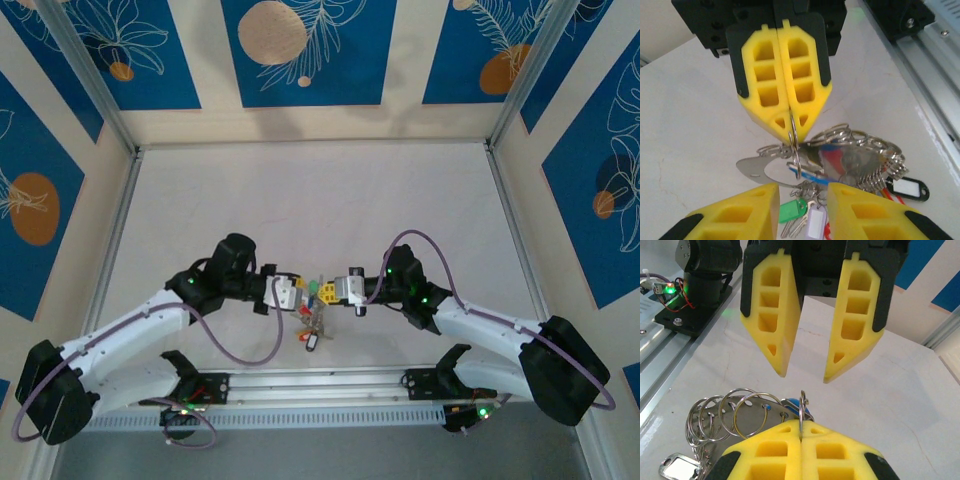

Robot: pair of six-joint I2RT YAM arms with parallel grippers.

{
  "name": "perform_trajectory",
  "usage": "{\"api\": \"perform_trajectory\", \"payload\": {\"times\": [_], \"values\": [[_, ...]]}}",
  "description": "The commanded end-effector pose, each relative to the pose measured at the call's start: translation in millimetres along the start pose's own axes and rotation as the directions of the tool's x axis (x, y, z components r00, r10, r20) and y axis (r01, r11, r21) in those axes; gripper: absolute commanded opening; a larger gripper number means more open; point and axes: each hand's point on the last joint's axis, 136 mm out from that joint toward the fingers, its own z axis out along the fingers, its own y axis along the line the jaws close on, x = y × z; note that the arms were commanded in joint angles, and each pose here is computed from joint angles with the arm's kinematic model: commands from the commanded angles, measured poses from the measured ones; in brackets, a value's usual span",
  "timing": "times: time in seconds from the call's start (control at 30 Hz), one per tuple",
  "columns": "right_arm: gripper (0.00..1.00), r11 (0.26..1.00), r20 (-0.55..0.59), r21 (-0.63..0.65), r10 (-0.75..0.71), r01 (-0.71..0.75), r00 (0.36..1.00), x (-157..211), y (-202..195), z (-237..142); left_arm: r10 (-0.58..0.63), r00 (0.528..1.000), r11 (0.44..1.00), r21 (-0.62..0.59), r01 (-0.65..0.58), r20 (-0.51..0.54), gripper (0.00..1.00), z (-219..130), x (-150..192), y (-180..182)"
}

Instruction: Put the keys on the keyring

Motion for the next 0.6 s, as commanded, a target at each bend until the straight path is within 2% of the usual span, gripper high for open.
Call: {"api": "perform_trajectory", "payload": {"times": [0.0,0.2,0.57], "values": [[0.00,0.998,0.021,0.024,-0.051,0.050,0.998,-6.1,-3.0,1.0,-0.049,0.997,0.997,0.068,0.044,0.067,0.30,-0.7,-15.8,-2.8],[0.00,0.998,0.021,0.031,-0.061,0.060,0.998,-7.3,-4.9,3.3,-0.067,0.993,0.995,0.075,0.060,0.093,0.25,3.7,-20.5,2.1],[0.00,0.997,0.032,0.035,-0.070,0.069,0.997,-8.7,-6.7,6.4,-0.047,0.995,0.999,0.019,0.046,0.089,0.23,9.7,-18.2,16.7]]}}
